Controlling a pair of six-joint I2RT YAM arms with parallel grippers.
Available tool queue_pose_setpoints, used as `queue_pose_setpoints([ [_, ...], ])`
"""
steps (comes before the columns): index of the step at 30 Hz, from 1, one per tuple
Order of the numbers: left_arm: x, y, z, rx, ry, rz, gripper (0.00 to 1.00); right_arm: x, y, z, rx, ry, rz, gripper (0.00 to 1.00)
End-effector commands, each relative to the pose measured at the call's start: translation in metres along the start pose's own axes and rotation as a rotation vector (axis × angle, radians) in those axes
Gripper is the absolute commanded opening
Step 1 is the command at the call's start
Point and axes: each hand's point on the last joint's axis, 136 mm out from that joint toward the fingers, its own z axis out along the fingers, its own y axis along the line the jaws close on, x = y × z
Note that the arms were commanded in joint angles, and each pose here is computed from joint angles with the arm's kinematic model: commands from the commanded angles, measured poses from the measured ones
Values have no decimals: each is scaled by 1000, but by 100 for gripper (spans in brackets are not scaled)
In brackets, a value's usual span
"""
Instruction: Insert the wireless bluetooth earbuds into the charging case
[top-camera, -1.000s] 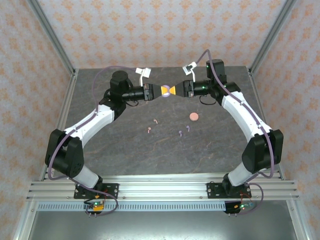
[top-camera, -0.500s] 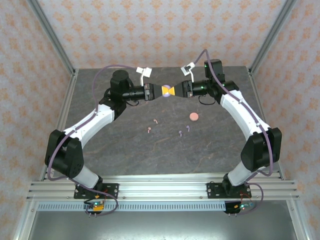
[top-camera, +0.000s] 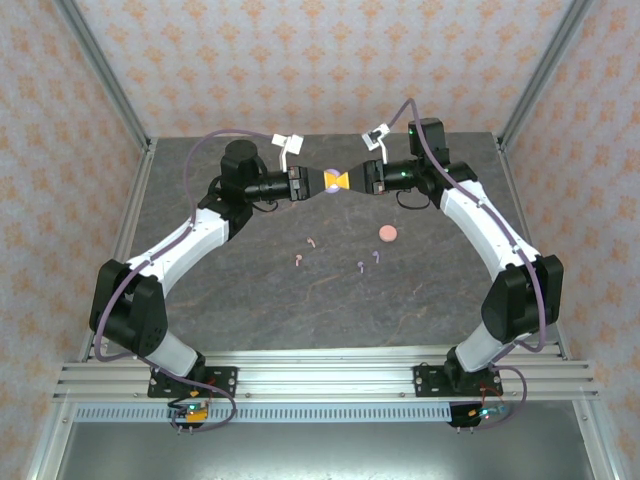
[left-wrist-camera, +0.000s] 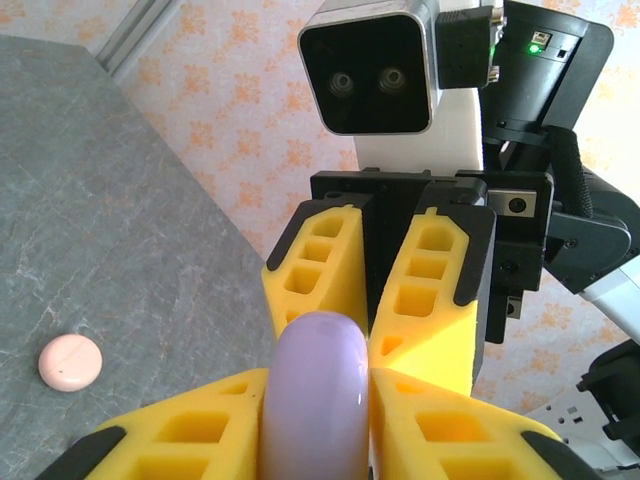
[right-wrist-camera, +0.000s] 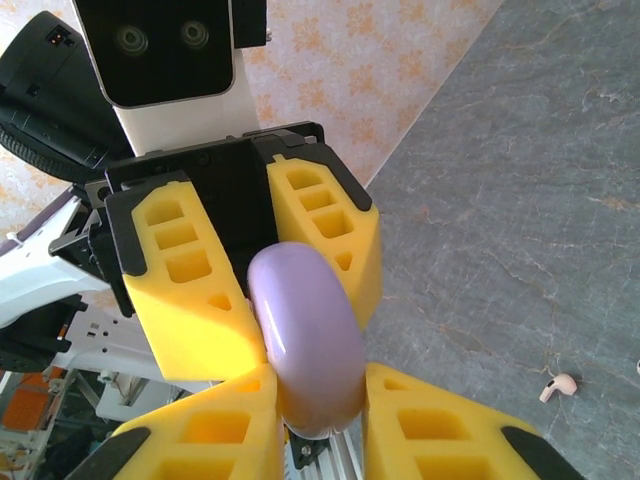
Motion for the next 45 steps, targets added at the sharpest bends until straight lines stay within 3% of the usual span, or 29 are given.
queue_pose_setpoints([
  [1,-5,-30,-3,36,-6,78,32,-13,7,-6,20,-54,-52,23],
  [14,-1,-21,-4,-3,-10,68,41,-19,1,-10,47,-85,-30,23],
  [27,-2,-16,-4,-27,-7,63,13,-11,7,-11,32,-51,-34,27],
  [37,10,-24,-5,3,76,107,12,-8,8,-12,43,-18,-51,40],
  [45,17,-29,-4,12,117,118,12,-1,18,-4,5,46,-73,44],
])
